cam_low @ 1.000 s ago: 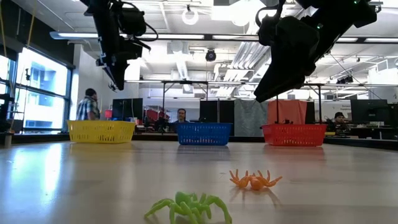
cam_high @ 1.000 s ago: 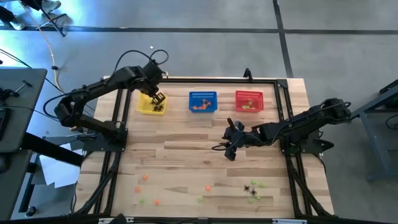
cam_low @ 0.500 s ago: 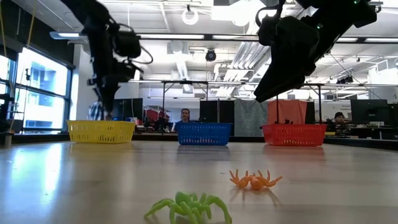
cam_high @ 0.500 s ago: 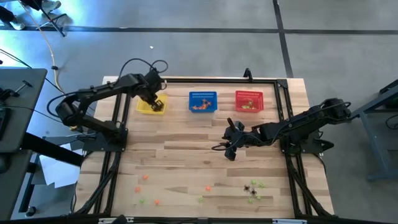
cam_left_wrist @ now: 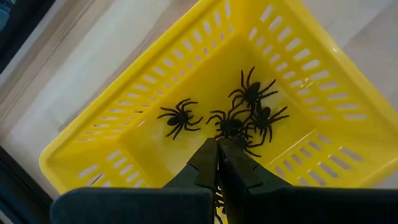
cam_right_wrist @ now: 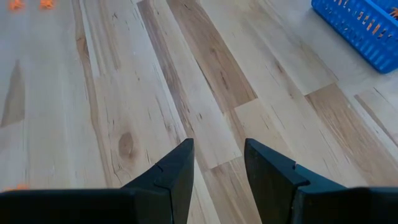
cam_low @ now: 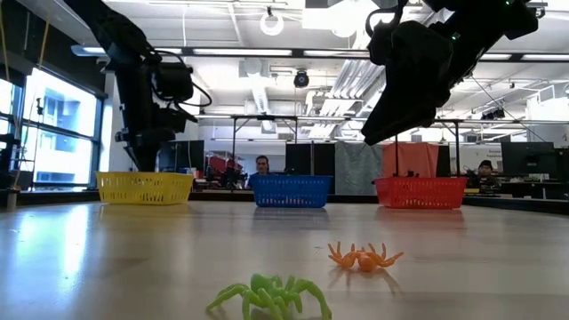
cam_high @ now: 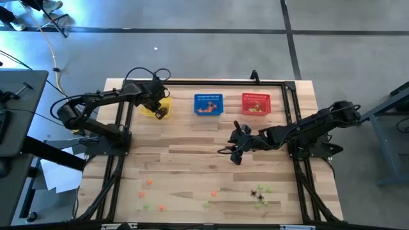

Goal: Sort Halloween decoration
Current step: Put the black spider toy into the yellow basket

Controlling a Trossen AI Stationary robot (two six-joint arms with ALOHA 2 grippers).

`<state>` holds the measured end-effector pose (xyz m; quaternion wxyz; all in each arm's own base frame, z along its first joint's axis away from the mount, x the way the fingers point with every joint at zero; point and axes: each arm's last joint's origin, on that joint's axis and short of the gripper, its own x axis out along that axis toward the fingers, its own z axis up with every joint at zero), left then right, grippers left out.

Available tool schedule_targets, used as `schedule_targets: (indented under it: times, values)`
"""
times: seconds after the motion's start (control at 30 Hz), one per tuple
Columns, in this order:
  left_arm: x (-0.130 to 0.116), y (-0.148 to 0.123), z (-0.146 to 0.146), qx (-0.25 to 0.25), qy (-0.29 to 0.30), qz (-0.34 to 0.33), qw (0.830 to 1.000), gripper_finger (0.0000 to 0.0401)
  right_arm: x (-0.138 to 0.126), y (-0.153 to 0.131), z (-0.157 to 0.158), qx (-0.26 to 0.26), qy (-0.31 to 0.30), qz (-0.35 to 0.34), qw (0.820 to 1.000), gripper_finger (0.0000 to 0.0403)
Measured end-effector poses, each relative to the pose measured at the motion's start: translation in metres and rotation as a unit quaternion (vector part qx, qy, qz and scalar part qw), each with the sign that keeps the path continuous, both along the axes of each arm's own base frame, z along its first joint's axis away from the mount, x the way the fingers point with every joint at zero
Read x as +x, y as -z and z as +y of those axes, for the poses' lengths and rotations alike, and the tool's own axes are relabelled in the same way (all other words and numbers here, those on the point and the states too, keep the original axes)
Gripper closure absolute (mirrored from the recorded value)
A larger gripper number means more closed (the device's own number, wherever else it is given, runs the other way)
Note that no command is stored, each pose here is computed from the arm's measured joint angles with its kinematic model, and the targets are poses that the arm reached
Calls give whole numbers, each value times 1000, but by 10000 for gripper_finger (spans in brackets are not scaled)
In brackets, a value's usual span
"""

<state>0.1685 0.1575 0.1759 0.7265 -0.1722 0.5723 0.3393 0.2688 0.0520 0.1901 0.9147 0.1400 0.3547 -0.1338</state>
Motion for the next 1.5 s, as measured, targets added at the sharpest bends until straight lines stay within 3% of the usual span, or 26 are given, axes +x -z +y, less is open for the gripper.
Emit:
schedule_targets:
  times: [0.27,0.7,1.0,1.13,1.27,1.4,1.5]
  values:
    - [0,0,0,1,-8,-4,1000,396,0,0,0,0,0,0,1000,265]
    - [-1,-1,2,31,-15,23,999,308,0,0,0,0,0,0,1000,265]
    - [2,-5,1,30,-13,19,999,296,0,0,0,7,6,-3,1000,265]
    - [14,-23,-5,36,8,6,999,300,1,-1,2,26,12,-14,999,265]
    - [29,-54,-20,35,41,-28,998,300,5,-6,9,63,-25,-41,997,265]
    - [46,-89,-46,5,99,-123,987,301,10,-17,23,136,-89,-96,982,265]
    - [56,-113,-72,-46,152,-206,966,301,12,-25,36,189,-128,-132,965,265]
